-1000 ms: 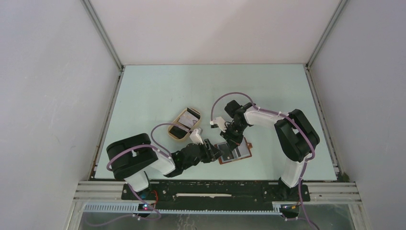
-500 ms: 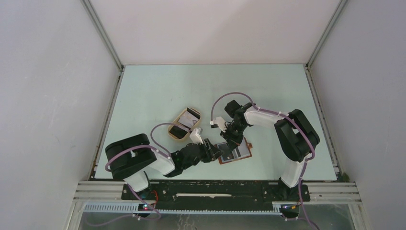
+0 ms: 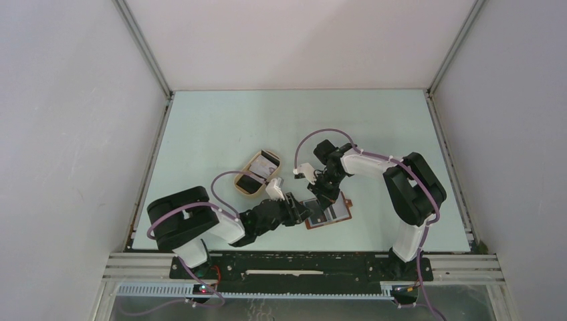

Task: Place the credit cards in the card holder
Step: Turn over the card slot in the card holder.

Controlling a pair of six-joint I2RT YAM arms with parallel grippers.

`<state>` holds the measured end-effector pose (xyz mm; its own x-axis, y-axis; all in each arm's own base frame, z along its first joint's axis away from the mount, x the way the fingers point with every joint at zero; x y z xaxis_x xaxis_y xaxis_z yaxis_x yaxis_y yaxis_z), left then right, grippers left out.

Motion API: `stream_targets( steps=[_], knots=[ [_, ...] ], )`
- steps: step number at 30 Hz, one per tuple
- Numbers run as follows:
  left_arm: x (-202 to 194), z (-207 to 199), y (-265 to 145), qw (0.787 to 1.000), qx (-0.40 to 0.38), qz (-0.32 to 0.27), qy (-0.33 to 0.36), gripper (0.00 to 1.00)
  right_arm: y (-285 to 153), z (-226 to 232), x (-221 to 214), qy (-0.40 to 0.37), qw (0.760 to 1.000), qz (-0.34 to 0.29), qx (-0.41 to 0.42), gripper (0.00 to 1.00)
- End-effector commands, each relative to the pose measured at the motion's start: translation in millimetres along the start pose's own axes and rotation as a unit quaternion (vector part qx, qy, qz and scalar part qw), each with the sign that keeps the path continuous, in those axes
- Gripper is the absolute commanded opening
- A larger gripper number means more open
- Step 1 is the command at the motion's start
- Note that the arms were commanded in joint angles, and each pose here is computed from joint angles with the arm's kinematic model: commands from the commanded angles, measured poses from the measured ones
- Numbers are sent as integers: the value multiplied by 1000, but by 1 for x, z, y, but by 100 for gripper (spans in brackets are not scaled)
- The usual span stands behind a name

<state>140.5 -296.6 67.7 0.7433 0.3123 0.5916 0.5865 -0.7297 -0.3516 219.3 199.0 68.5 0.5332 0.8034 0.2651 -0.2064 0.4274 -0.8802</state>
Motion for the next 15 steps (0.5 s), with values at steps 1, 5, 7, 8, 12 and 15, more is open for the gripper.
stream_targets(
  steps=[1,5,7,8,12,15],
  knots=[
    [10,-16,10,1000,-20,-15,-3,47,0,-3,1,-2,1000,13,-13,4],
    [10,-16,11,1000,-21,-14,-3,47,0,-4,1,-2,1000,13,-14,4],
    [9,-15,11,1000,-19,-13,-3,47,0,-3,0,-2,1000,14,-14,4],
    [9,-15,11,1000,-20,-13,-3,47,0,-3,1,-2,1000,13,-14,4],
    [10,-16,11,1000,-21,-13,-4,47,0,-3,1,-2,1000,13,-13,4],
    [11,-14,7,1000,-18,-18,-3,47,-1,-3,1,-3,1000,12,-13,4]
  ],
)
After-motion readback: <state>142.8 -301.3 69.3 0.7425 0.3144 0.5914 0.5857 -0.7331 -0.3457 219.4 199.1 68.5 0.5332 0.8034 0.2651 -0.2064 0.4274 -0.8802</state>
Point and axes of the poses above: each gripper's point midway between its finger pads, its own y axis out along the fingers, its own z axis along the line the jaws close on, x = y × z, the point moved 6 cm from there along -y, back along the fingers, and after that the axes turned 8 degrees about y, right-handed, at the moved point
